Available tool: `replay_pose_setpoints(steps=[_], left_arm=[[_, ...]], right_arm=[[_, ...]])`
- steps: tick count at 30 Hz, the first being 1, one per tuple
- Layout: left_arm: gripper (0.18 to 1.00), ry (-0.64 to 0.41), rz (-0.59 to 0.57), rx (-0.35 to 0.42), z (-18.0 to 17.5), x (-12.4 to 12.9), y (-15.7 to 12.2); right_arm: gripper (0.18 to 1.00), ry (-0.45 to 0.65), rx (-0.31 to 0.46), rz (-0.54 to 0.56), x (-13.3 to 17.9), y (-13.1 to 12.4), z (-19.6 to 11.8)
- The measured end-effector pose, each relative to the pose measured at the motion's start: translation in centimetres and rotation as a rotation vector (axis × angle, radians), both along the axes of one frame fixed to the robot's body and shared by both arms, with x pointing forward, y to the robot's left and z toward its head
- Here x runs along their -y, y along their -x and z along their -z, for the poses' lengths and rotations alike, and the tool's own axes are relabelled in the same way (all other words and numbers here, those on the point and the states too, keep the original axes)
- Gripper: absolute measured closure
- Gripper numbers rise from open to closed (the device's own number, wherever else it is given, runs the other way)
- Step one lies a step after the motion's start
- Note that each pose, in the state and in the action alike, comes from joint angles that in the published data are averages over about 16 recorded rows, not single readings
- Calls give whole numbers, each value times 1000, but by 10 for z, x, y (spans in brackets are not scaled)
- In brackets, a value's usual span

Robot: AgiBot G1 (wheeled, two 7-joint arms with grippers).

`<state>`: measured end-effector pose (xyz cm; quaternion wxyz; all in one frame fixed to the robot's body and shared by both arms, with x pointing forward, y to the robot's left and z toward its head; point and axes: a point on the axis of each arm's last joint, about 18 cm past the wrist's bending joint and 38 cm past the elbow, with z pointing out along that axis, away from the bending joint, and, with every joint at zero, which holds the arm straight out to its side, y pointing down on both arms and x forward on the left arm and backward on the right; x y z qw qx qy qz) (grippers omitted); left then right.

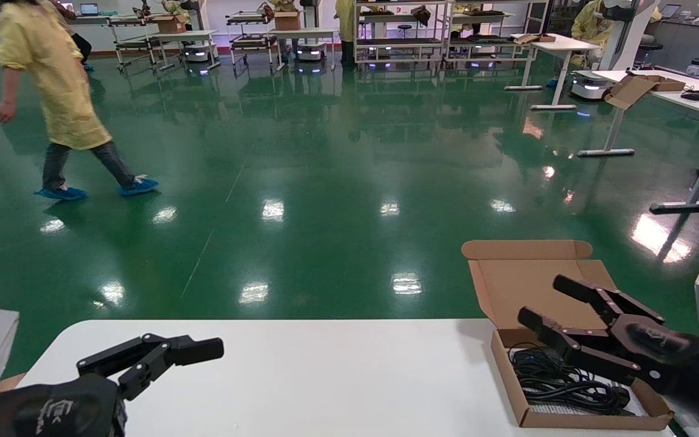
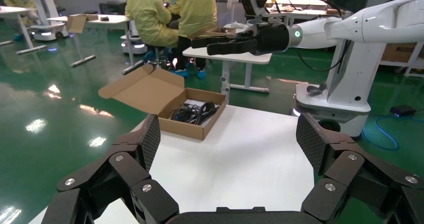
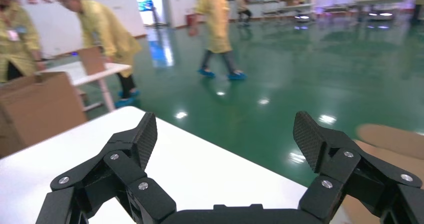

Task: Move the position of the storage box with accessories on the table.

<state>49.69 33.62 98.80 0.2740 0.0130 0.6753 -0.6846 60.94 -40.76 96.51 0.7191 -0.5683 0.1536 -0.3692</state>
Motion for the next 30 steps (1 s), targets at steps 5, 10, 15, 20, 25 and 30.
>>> replay_pose_setpoints(steps=[5,10,15,20,25,30], left_arm=[[184,0,0,0,0,0,0],[184,0,0,0,0,0,0],[184,0,0,0,0,0,0],[184,0,0,0,0,0,0],[184,0,0,0,0,0,0],[184,0,0,0,0,0,0]], right_arm=[[178,20,13,-88,-18,13,-7],[178,49,27,-168,-35,27,-13],[178,87,41,-242,-50,43,-18],[178,133,56,-307,-64,59,-23],[178,187,69,-362,-76,76,-26],[178,248,82,-408,-86,93,-28]])
